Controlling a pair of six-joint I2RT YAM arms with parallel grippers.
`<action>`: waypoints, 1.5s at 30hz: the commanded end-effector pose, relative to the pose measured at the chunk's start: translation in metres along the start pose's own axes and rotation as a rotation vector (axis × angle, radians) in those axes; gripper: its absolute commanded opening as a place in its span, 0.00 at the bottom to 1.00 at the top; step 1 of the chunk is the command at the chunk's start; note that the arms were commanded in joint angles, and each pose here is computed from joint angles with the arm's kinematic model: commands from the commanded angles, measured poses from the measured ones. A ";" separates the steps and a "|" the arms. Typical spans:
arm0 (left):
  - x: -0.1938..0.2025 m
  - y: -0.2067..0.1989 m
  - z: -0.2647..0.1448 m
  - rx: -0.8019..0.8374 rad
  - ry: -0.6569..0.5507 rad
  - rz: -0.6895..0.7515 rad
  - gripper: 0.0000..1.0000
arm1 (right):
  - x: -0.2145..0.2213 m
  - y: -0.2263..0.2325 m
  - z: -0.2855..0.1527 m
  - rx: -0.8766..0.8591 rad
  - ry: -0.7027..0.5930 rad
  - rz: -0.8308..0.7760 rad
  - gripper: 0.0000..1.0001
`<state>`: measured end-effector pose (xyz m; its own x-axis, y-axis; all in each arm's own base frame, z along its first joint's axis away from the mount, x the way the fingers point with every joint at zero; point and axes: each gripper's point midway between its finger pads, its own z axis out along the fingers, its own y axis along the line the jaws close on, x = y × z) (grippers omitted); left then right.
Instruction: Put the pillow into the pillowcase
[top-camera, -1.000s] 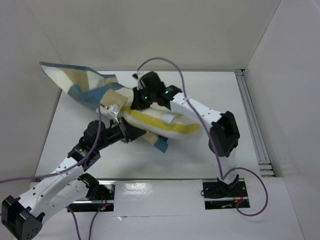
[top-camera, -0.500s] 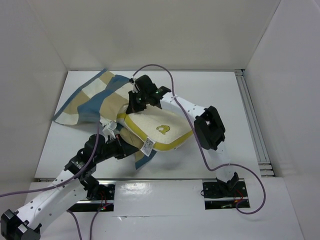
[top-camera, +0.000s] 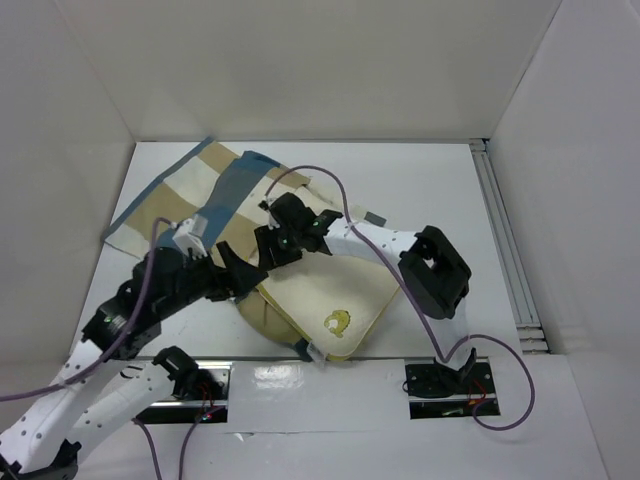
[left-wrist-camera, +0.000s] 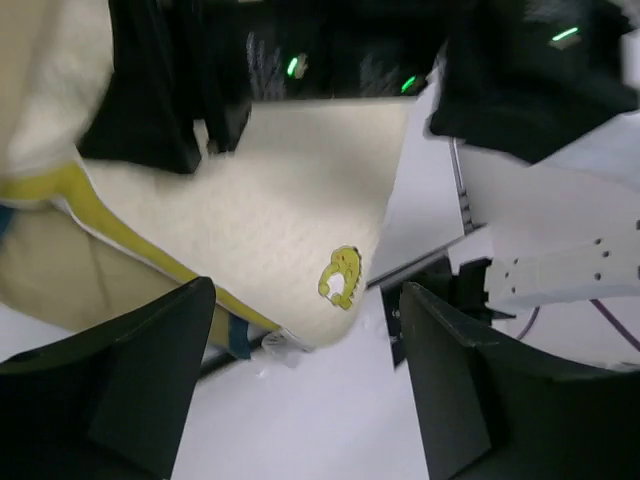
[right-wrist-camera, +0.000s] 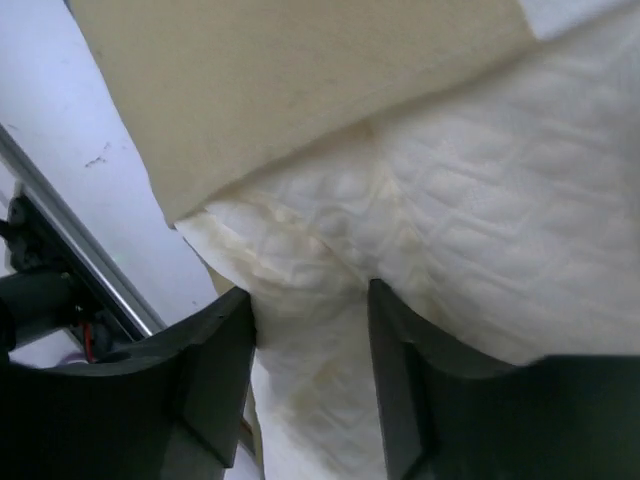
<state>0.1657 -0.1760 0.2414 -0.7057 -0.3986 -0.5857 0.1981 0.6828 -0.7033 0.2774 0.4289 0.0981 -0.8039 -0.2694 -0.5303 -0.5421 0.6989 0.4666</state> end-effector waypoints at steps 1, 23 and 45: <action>-0.028 0.020 -0.029 -0.189 -0.092 0.089 0.90 | -0.024 -0.019 -0.040 0.109 -0.086 -0.023 0.73; -0.077 0.120 0.120 -1.052 0.078 0.460 0.87 | 0.106 -0.203 -0.227 0.421 -0.341 0.783 0.96; -0.082 0.154 0.138 -1.283 0.117 0.526 0.63 | 0.133 -0.204 -0.218 0.378 -0.314 0.839 1.00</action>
<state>0.3427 -0.1327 0.1145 -0.8230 0.0988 -0.5594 -0.2085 0.8635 0.4593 0.2331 0.1042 0.0886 -0.7524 0.5691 -0.3317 0.3458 0.7699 0.5363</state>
